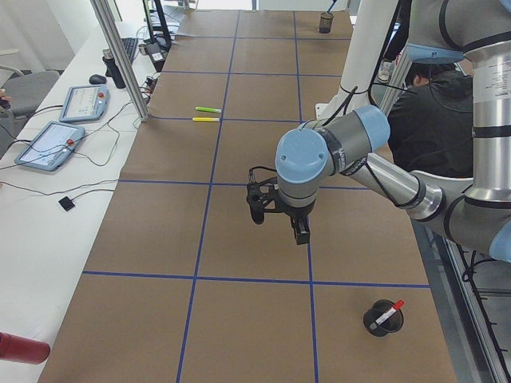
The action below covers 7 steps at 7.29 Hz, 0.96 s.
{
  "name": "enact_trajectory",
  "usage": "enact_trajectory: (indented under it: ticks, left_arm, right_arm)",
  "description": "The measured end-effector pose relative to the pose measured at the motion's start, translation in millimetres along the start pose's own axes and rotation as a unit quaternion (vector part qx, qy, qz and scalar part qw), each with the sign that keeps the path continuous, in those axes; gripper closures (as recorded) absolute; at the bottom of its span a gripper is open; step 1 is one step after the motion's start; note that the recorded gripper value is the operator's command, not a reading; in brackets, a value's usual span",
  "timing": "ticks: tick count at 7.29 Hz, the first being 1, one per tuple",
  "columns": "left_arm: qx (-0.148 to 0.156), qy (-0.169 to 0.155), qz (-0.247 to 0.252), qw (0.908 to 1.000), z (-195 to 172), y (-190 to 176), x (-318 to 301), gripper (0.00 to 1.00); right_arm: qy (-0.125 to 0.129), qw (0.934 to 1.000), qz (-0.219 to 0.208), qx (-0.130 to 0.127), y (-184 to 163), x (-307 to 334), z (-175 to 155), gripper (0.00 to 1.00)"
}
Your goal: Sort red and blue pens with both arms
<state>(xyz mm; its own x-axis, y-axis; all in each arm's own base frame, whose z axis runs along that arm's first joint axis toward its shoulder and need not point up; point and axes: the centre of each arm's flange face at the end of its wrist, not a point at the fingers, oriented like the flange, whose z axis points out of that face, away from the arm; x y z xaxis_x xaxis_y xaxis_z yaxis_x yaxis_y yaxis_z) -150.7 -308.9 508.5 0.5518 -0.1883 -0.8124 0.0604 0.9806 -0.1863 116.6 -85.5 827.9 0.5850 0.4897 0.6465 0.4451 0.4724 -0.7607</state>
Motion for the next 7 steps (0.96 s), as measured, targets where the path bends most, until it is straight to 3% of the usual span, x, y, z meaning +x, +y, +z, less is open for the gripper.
enact_trajectory:
  ticks: [3, 5, 6, 7]
  left_arm:
    - [0.001, -0.001, 0.000, 1.0000, -0.2, 1.9, 0.3, 0.00]
    - [0.002, -0.003, 0.004, 1.0000, -1.6, -0.1, 1.9, 0.00]
    - [0.004, -0.008, 0.009, 0.9999, -4.7, -4.1, 4.1, 0.00]
    - [0.006, -0.018, 0.015, 0.9997, -9.8, -10.2, 6.9, 0.00]
  right_arm:
    - [0.007, 0.9998, 0.013, 0.012, -7.1, 2.1, -5.0, 0.01]
    - [0.030, 0.9988, 0.002, 0.038, -15.2, -10.2, -34.9, 0.01]
    - [0.061, 0.9949, 0.001, 0.081, -25.6, -17.9, -60.1, 0.01]
    - [0.091, 0.9867, 0.011, 0.134, -36.3, -26.8, -86.8, 0.01]
